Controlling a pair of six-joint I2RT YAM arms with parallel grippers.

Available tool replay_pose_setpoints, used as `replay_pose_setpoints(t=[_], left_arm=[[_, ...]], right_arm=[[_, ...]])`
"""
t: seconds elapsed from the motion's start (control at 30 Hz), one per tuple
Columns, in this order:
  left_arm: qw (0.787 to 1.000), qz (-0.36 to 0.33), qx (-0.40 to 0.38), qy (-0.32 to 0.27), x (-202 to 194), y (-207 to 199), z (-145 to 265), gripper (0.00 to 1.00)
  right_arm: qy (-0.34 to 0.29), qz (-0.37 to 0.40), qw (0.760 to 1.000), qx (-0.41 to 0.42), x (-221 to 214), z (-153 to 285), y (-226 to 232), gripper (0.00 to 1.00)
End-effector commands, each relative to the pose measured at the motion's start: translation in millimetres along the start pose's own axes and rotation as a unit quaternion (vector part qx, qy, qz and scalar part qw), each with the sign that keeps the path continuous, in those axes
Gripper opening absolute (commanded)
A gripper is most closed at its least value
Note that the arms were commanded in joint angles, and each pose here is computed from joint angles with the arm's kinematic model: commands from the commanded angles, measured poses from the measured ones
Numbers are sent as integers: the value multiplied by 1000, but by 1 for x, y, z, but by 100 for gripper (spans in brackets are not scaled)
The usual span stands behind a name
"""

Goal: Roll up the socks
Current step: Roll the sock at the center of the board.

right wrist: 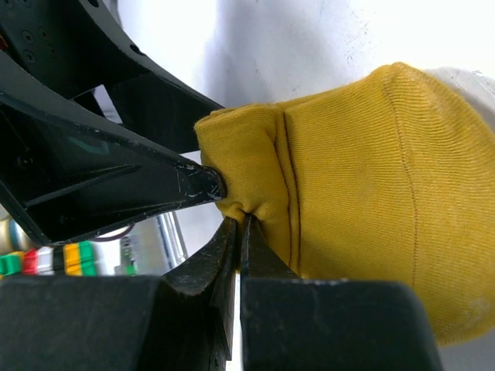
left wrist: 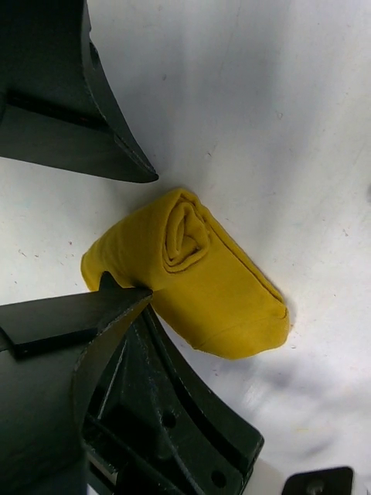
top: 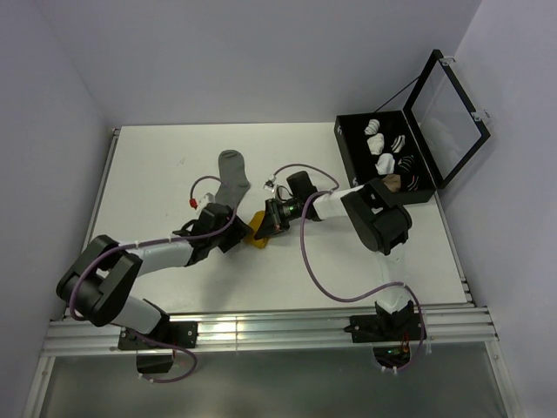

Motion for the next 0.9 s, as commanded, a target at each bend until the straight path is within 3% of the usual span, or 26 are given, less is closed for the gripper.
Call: replay_pose_setpoints(t=[0.0,0.2,0.3,0.37,0.53,0.6,0.7,0.73,0.87], left_arm=[[1000,1,-11,-22,5,-9,-5,62],[1000,-3,8,-11,0,-4,-12,53],[1000,-2,14,-5,-2,-3,-15,42],[1000,-5,18,-1,-4,-2,-15,34],[1000,-16,26,0,-1,-8,-14,7],[999,-20,27,3,0,-12,-14,1],[999,-31,39,8,0,-14,-13,0],[998,-34,44,12,0,-14,-13,0],[998,-42,53,21,0,-16,-12,0]], right_arm=[[21,-61,996,-61,-19,-8,-34,0],[-1,-60,996,-70,-15,-1,-33,0],[-14,-48,995,-86,-14,4,-28,0],[-33,-31,994,-101,-13,9,-21,6],[-82,33,985,-148,-17,24,-2,33],[-125,73,975,-171,-15,32,16,38],[-167,128,957,-200,-33,40,30,48],[-200,148,941,-230,-31,45,33,60],[-246,243,892,-292,-42,46,57,66]])
Point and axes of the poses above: each gripper's point midway between its finger pads, its own z axis back along the fingers, its own y axis along the line the jaws close on, x = y × z, the point moved 10 cm from there along z, back along the fingers, and after that the axes turned 2 degrees about -z, right-handed, at the moved point
